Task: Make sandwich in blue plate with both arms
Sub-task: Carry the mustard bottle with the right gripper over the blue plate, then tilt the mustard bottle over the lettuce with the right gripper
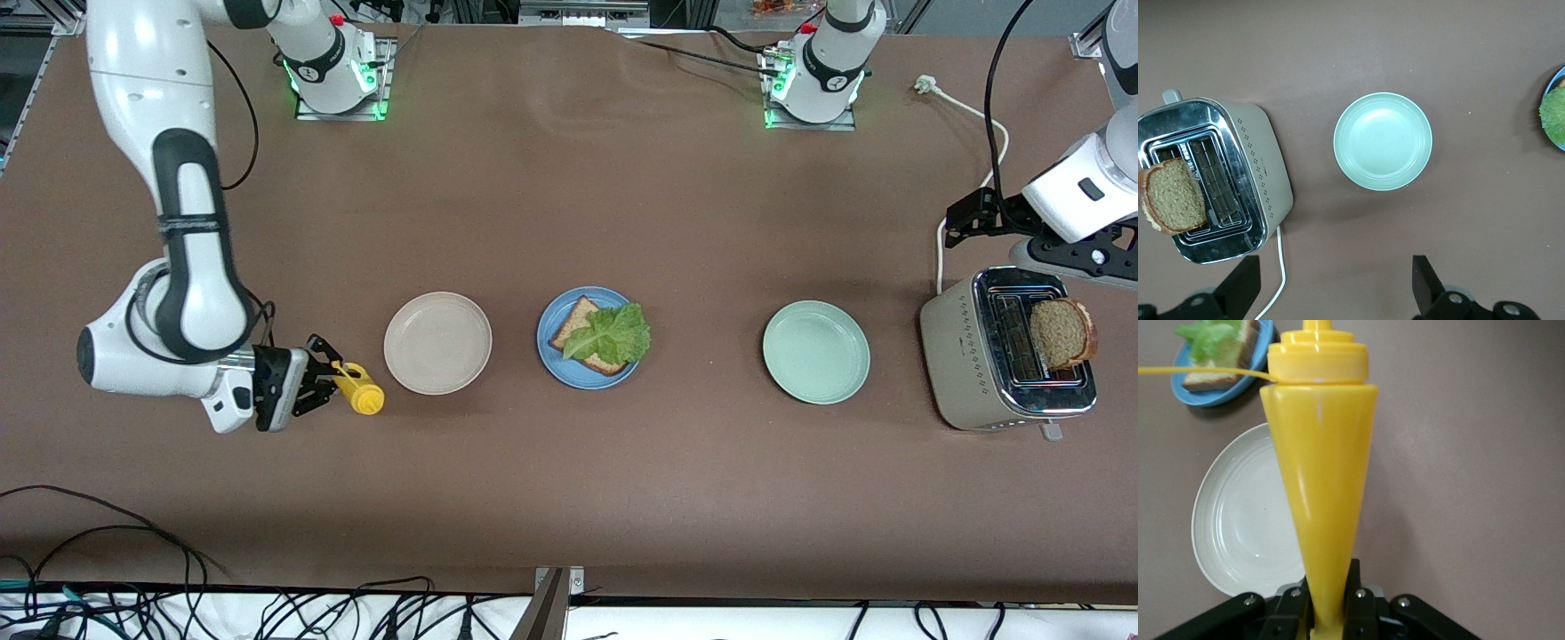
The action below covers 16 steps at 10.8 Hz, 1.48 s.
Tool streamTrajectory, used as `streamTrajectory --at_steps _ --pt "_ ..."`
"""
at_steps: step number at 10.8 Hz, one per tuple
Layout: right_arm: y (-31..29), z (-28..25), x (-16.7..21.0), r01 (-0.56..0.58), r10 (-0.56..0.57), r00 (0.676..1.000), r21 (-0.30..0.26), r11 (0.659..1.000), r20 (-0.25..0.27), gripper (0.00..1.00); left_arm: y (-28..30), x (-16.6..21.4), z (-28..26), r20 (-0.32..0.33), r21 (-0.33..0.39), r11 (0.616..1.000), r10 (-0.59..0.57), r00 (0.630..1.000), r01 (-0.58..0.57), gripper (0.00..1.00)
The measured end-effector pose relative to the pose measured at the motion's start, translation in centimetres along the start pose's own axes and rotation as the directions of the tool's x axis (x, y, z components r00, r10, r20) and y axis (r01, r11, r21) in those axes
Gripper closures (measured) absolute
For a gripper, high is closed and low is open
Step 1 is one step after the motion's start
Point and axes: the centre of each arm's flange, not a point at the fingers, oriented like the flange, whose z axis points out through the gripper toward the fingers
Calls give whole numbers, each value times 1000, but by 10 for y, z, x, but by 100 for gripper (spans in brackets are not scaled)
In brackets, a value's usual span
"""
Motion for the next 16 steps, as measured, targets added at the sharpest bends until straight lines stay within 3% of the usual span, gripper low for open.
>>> streamTrajectory --at_steps 3,5,7,9,12,16 --pt "-42 5 72 -71 91 974 -98 993 207 82 0 0 0 3 -1 1000 0 1000 0 0" --pt "-82 16 127 -89 148 934 -188 978 324 82 0 0 0 3 -1 1000 -1 1000 1 0" --pt "-136 31 186 -32 166 884 -297 954 437 82 0 0 1 3 -1 1000 -1 1000 1 0" --pt "-190 60 221 64 173 812 -379 923 558 82 -1 0 1 4 -1 1000 -1 1000 1 0" --pt "-276 113 251 261 216 644 -476 840 734 82 0 0 1 4 -2 1000 0 1000 0 0" --pt "-325 167 255 418 278 483 -497 760 830 82 -1 0 0 3 -2 1000 -2 1000 2 0"
